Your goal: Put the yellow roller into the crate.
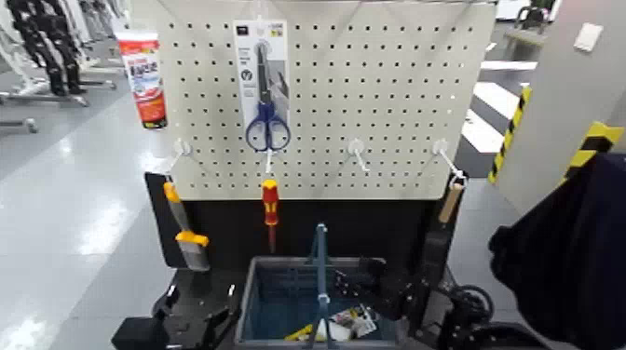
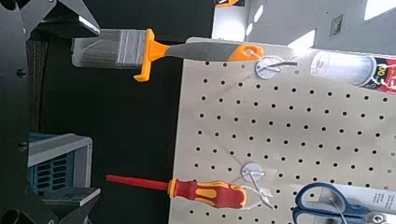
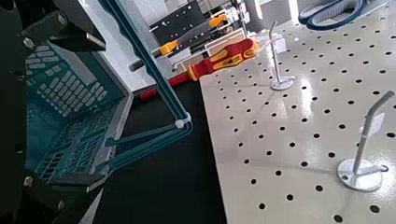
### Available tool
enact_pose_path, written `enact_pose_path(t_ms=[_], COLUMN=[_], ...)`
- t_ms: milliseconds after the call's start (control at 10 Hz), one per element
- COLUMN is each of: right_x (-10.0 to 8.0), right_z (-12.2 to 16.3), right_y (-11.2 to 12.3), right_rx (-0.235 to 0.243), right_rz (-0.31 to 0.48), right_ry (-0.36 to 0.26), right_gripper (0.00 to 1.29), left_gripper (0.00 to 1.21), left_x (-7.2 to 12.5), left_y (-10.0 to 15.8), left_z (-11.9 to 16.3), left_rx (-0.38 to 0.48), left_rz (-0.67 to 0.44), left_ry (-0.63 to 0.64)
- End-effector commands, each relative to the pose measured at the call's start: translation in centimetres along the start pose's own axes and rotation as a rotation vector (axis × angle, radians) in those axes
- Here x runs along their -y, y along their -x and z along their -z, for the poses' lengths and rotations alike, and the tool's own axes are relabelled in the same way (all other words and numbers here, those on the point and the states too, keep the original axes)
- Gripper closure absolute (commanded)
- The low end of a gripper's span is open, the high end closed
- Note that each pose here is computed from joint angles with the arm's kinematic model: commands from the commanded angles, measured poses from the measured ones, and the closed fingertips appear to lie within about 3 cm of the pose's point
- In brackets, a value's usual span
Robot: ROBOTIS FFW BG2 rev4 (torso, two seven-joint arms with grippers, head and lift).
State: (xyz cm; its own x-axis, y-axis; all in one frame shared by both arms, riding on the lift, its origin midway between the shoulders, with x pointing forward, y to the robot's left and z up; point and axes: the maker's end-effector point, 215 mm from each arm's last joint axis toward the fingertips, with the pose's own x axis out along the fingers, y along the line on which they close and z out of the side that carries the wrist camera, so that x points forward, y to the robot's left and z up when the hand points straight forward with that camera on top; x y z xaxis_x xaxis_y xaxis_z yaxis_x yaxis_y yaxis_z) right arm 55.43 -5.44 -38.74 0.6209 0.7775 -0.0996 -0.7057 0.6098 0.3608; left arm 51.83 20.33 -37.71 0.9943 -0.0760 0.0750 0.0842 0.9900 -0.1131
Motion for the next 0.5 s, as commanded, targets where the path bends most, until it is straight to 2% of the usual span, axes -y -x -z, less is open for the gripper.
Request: enact_pose_path(t_ms=[100,400,500], right_x=[0.9,1.3,1.6], right_z=[-1.1,-3.3,-3.9], right_y=[1.2,3.1,4.2], right_rx=[0.002,0.036,0.051], right_rz=[0.054,0.17,0.23], right_ry=[0.053,0.164,0.197], right_gripper=[0.04,0.1,0.1], left_gripper=[0.11,0.11,0.11], left_x=[0.0,0.1,0.1], left_y=[0.0,0.0,-0.1], left_z=[-0.1,0.0,0.0], left_rx=[0.003,0.001,0.001], left_rz=[0.0,0.002,0.002], left_ry=[0.0,0.001,0.0])
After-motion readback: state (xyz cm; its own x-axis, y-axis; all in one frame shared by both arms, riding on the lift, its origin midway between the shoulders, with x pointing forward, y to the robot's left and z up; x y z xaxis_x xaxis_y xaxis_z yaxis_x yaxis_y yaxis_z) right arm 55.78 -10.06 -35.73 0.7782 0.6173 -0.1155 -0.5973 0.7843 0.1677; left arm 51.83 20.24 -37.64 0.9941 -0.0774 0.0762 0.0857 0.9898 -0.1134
